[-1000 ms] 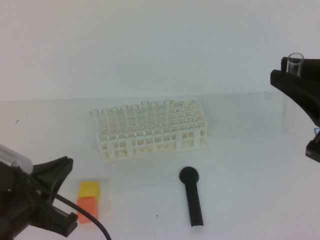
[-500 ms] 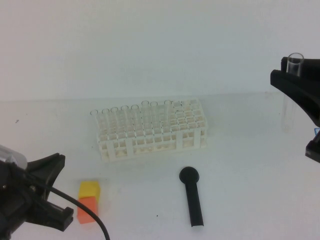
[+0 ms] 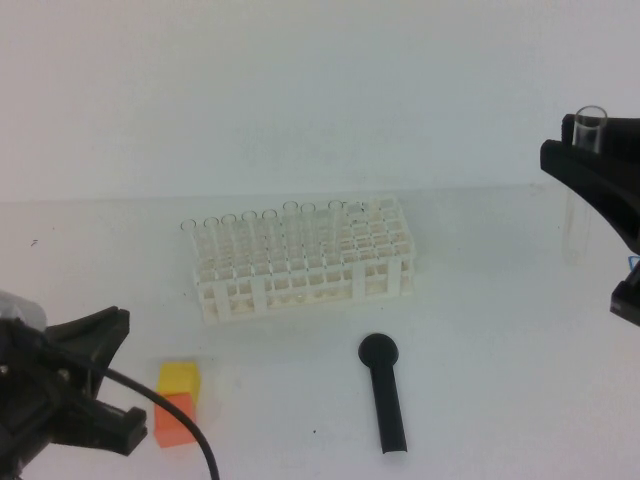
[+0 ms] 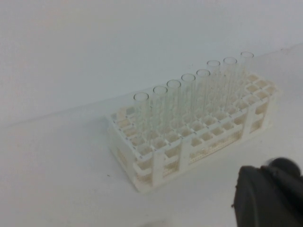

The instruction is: Place the test tubes

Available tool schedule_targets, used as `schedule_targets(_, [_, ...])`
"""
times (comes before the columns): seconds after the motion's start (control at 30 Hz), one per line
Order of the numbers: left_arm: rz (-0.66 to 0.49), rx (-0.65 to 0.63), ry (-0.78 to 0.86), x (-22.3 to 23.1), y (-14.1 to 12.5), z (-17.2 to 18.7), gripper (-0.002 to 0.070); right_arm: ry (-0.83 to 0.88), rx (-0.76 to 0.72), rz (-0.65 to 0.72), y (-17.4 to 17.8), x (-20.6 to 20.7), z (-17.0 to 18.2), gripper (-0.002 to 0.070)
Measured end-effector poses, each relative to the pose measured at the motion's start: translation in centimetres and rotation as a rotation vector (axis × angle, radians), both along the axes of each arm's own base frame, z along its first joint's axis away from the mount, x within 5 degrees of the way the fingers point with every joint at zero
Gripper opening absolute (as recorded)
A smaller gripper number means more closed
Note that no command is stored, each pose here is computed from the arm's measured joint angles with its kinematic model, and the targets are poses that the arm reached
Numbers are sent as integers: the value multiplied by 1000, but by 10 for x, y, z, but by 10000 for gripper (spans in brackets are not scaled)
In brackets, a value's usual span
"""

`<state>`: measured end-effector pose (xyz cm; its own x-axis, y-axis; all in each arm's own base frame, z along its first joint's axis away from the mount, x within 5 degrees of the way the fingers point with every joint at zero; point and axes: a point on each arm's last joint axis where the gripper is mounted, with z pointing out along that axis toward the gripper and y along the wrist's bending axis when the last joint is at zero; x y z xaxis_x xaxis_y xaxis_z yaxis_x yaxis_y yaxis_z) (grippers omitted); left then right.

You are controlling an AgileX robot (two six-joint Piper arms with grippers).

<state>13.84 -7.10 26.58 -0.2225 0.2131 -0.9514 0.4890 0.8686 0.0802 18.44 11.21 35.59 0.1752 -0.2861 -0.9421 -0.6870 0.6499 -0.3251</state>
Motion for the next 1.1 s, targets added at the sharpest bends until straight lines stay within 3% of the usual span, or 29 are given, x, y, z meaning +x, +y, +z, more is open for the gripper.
schedule_targets(0.07, [68, -196, 97, 0, 0, 1, -1, 0, 0, 0, 0, 0, 0, 123])
schedule_targets(0.1, [52, -173, 83, -1, 0, 1, -1, 0, 0, 0, 0, 0, 0, 123])
schedule_targets(0.13, [166, -407, 199, 0, 2, 1, -1, 5, 5, -1, 0, 0, 0, 123])
schedule_targets(0.2, [302, -591, 300, -2, 9, 0, -1, 9, 9, -1, 0, 0, 0, 123])
schedule_targets(0.33, [583, -788, 521, -9, 23, -13, -1, 11, 11, -1, 0, 0, 0, 123])
schedule_targets(0.4, [645, -855, 585, -17, 27, -15, -1, 11, 11, -1, 0, 0, 0, 123])
schedule_targets(0.47, [586, -929, 555, -23, 27, -8, -1, 13, 13, -1, 0, 0, 0, 123])
schedule_targets(0.6, [276, -1137, 354, -40, 25, 13, -1, 23, 23, -3, 0, 0, 0, 123])
schedule_targets(0.7, [137, -1225, 221, -56, 30, 16, -1, 41, 42, -3, 0, 0, 0, 123])
schedule_targets(0.8, [160, -1251, 153, -69, 40, 11, -1, 50, 53, 7, 1, -1, 0, 123])
schedule_targets(1.0, [351, -1345, 74, -87, 62, -1, -1, 64, 80, 62, 4, -5, 1, 123])
schedule_targets(1.1, [388, -1389, -18, -96, 68, 1, -1, 64, 87, 95, 6, -7, 2, 123])
